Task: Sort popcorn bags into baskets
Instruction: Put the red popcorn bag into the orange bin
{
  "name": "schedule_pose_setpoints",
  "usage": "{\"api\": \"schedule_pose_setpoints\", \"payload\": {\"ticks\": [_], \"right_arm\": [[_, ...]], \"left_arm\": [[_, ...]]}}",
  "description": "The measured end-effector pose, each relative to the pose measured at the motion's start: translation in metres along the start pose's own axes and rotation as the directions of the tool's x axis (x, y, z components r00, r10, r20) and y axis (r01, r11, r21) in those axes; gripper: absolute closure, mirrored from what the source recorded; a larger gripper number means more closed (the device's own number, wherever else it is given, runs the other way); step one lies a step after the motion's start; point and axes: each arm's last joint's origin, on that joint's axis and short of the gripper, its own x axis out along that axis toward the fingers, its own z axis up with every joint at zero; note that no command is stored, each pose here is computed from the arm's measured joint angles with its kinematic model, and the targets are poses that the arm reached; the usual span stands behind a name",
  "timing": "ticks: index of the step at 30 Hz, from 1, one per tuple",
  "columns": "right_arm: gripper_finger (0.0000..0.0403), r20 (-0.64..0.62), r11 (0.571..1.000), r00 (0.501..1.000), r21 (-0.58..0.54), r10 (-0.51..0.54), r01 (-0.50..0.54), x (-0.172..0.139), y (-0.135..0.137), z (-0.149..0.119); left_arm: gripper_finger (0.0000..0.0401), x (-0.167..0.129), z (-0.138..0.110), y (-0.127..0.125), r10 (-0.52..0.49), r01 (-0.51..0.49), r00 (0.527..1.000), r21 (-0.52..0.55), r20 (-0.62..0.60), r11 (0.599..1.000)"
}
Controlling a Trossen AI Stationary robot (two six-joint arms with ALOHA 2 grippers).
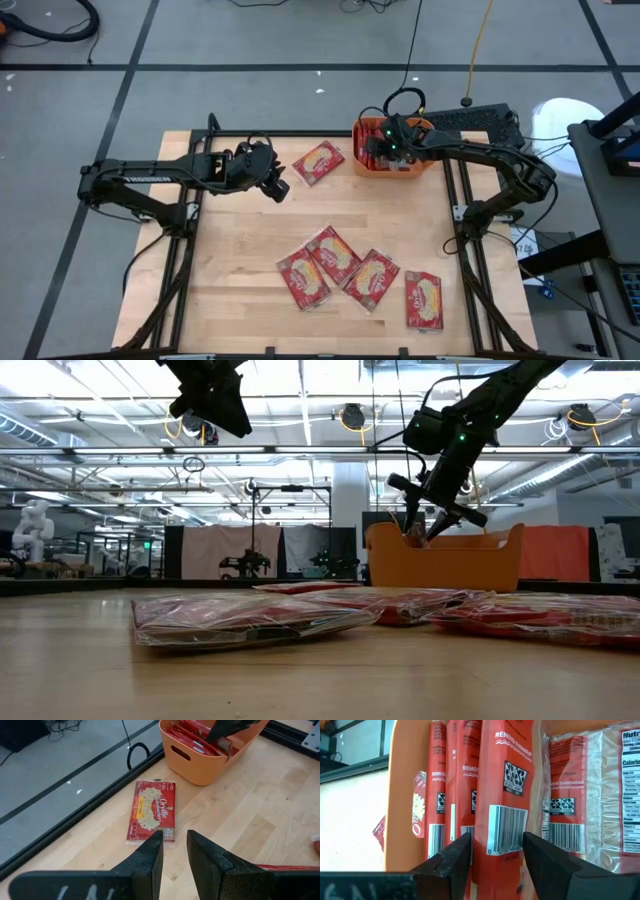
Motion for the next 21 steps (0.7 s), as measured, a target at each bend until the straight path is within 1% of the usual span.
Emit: {"api": "schedule_pose_setpoints", "payload": {"ticks": [3, 8, 10, 13, 18, 21], "right_arm": [[0.0229, -0.013, 1.0, 1.0, -0.001, 0.008, -0.008, 0.0, 0.0, 0.0], [0.0227, -0.037, 0.999, 0.999, -0.033, 0.026, -0.027, -0.002, -0.002, 0.003], [0.0225, -0.048, 0.999, 0.998, -0.026, 0.034, -0.036, -0.004, -0.004, 0.006], [0.0222, -0.029, 0.999, 0.998, -0.019, 0.047, -0.048, -0.009, -0.005, 0.011], [0.0226, 0.011, 0.993, 0.996, -0.084, 0.085, -0.084, -0.021, -0.006, 0.019], [0.0235, 0.01, 0.99, 0.995, -0.107, 0.097, -0.095, -0.024, -0.008, 0.021]], "left_arm": [[0.0308, 0.0, 0.0, 0.0, 0.0, 0.0, 1.0, 0.0, 0.0, 1.0], [0.0308, 0.0, 0.0, 0.0, 0.0, 0.0, 1.0, 0.0, -0.001, 1.0], [0.0308, 0.0, 0.0, 0.0, 0.0, 0.0, 1.0, -0.001, -0.001, 1.0], [0.0308, 0.0, 0.0, 0.0, 0.0, 0.0, 1.0, -0.004, -0.001, 1.0], [0.0308, 0.0, 0.0, 0.0, 0.001, -0.001, 1.0, -0.004, -0.001, 1.0], [0.0308, 0.0, 0.0, 0.0, 0.001, -0.001, 1.0, -0.003, -0.002, 1.0]]}}
